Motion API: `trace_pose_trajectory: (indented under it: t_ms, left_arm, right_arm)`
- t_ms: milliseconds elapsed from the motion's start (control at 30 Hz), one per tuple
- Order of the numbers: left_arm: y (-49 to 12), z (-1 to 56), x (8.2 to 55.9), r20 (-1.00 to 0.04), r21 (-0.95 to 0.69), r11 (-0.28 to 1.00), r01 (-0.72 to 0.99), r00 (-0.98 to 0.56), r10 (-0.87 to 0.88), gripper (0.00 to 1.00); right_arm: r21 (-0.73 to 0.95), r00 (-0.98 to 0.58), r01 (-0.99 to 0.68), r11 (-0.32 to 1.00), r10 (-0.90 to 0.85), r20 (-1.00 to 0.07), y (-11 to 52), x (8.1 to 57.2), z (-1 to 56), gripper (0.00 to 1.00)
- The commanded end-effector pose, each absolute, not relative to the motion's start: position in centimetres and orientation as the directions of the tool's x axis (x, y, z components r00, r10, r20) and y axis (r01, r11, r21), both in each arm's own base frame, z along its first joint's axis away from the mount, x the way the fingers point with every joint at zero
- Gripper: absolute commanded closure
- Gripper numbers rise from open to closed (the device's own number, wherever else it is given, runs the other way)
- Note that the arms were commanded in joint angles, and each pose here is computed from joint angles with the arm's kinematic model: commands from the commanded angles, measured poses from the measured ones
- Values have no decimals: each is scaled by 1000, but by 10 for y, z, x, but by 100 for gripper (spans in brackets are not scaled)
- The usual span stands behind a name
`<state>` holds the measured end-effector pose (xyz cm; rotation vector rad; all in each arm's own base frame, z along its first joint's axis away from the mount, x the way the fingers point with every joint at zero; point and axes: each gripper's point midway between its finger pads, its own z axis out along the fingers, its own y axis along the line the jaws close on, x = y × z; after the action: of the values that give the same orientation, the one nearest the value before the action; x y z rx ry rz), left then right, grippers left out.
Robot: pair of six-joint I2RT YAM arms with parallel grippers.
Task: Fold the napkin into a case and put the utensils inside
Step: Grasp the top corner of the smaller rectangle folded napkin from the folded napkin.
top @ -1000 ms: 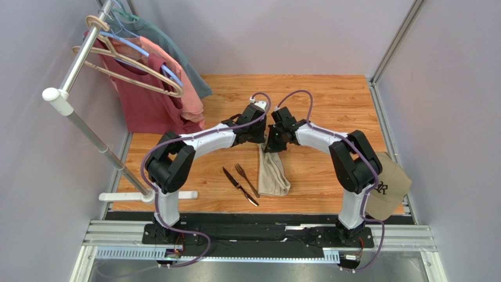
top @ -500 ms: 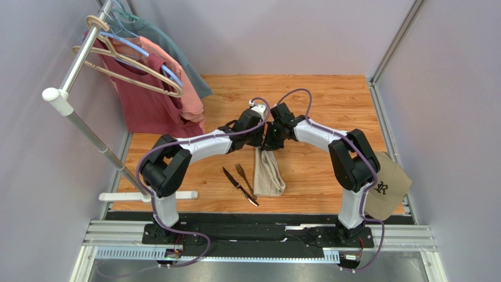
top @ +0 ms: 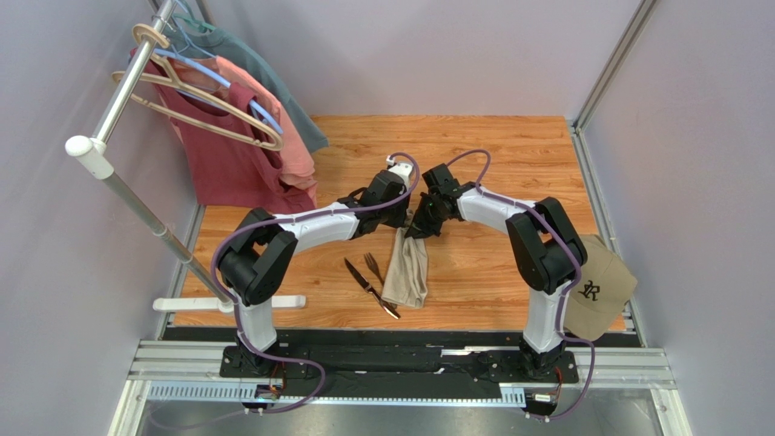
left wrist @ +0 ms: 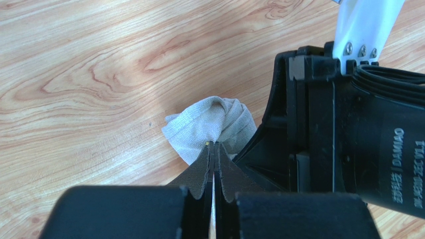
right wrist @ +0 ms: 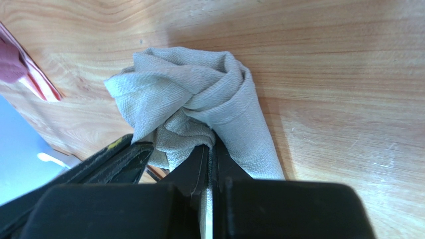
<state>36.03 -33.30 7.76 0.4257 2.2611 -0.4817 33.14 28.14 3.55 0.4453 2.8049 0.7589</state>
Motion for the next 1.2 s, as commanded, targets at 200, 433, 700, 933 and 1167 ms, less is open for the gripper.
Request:
trace_pose_trajectory:
  t_ms: [200, 433, 700, 933, 1167]
  left_arm:
    - [-342, 110, 362, -817, -213, 837, 504, -562, 131, 100]
    - [-350, 109, 364, -791, -260, 839, 477, -604, 98, 90]
    - [-337, 99, 361, -772, -220, 867, 447, -623, 125, 64]
    - [-302, 115, 358, -760, -258, 915, 311, -650, 7, 54]
    - [-299, 72, 356, -648, -290, 912, 291, -761, 36, 51]
  right_arm:
    - [609, -910, 207, 766, 379, -168, 290, 369, 57, 100]
    - [612, -908, 172, 772, 366, -206, 287, 382, 56, 100]
    - [610, -917, 140, 780, 335, -218, 283, 391, 52, 100]
    - [594, -933, 138, 792, 305, -190, 285, 390, 40, 100]
    - [541, -935, 114, 833, 275, -226, 277, 393, 43, 100]
